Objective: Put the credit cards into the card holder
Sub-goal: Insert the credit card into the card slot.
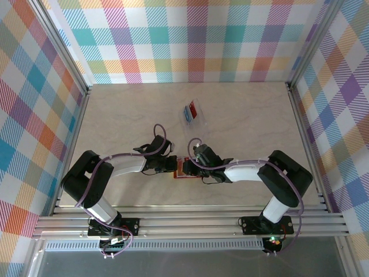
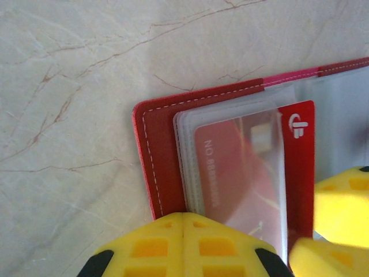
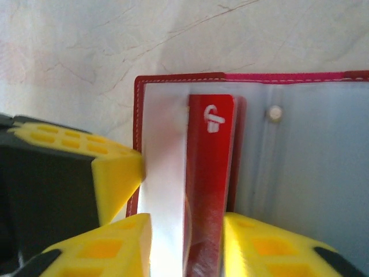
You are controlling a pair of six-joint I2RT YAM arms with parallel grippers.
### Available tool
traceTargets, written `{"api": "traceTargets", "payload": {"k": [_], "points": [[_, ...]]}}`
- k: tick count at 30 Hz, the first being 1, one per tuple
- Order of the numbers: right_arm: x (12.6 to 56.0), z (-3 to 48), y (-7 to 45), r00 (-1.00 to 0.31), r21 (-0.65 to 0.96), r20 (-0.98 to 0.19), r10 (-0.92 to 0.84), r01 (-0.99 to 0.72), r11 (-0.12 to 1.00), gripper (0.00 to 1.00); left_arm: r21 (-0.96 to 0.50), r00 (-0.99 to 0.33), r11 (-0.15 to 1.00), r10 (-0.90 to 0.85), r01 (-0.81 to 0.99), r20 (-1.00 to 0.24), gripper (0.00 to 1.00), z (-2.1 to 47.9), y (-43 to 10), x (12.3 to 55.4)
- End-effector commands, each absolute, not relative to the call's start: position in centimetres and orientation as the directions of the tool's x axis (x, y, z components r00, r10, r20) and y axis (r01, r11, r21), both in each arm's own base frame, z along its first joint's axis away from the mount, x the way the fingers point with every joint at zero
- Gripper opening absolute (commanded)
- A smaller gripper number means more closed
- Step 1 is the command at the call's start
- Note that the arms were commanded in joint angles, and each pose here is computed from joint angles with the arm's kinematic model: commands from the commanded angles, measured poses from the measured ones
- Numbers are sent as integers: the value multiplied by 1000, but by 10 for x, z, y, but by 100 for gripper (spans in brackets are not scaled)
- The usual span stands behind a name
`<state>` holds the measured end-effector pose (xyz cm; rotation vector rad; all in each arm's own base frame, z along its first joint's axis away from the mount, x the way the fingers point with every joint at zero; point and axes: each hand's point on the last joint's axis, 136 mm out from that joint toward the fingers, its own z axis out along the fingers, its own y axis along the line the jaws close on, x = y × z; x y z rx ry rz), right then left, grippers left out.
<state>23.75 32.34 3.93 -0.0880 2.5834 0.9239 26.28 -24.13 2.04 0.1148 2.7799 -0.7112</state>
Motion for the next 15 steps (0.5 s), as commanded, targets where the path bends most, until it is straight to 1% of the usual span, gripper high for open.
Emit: {"api": "traceTargets", "payload": {"k": [1,10,15], "points": [[233,46,315,-913,539,-408,15,-228,811,41,-398,-977,910,34,117,-210,0,-3,-230,249],[240,58,301,-891,437,-453,-23,-245,865,50,-404,-978,907,36,119,-206,0,-2,-231,248],[247,49,300,-889,386,-455,-50,-248,889,52,-402,-977,908,36,119,-208,0,-2,-231,249]]}}
